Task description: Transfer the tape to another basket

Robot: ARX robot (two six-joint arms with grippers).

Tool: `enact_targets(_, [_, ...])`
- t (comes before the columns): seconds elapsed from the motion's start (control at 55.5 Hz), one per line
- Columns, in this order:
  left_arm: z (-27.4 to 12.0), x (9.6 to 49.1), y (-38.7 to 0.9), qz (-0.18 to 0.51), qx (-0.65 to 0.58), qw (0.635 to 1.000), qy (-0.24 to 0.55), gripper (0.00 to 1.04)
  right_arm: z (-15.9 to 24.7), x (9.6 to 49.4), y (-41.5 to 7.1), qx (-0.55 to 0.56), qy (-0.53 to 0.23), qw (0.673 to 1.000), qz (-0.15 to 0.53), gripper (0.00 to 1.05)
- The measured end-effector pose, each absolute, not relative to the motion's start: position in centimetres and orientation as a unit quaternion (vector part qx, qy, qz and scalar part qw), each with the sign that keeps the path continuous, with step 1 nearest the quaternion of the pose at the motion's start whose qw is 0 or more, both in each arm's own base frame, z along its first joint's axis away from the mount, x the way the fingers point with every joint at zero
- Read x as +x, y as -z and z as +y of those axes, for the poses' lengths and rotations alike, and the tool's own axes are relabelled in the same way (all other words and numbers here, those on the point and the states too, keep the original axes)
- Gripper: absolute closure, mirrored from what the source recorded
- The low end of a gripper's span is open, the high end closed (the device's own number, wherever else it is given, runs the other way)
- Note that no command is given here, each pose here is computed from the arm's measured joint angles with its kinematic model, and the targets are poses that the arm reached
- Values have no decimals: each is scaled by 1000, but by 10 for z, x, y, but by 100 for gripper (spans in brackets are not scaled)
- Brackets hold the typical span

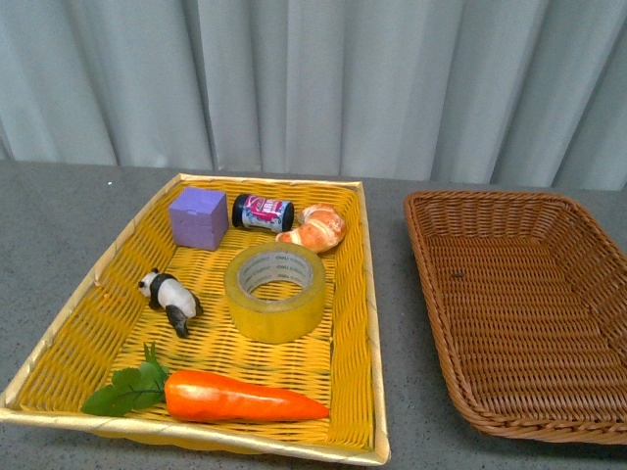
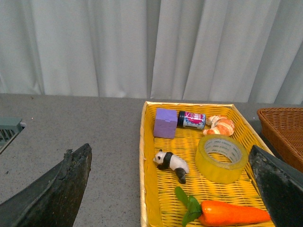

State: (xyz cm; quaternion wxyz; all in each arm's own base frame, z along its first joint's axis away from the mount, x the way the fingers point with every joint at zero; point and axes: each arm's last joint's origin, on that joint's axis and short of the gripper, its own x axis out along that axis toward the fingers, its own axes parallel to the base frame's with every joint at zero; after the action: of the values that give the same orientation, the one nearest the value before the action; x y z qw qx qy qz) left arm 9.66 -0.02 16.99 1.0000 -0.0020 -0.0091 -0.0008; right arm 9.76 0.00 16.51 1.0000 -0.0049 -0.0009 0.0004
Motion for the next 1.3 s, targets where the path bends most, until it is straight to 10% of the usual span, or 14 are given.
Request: enact_targets(1.298, [0, 97, -170, -9, -2, 1000, 1, 6, 0, 98, -165, -5, 0, 1000, -1, 9])
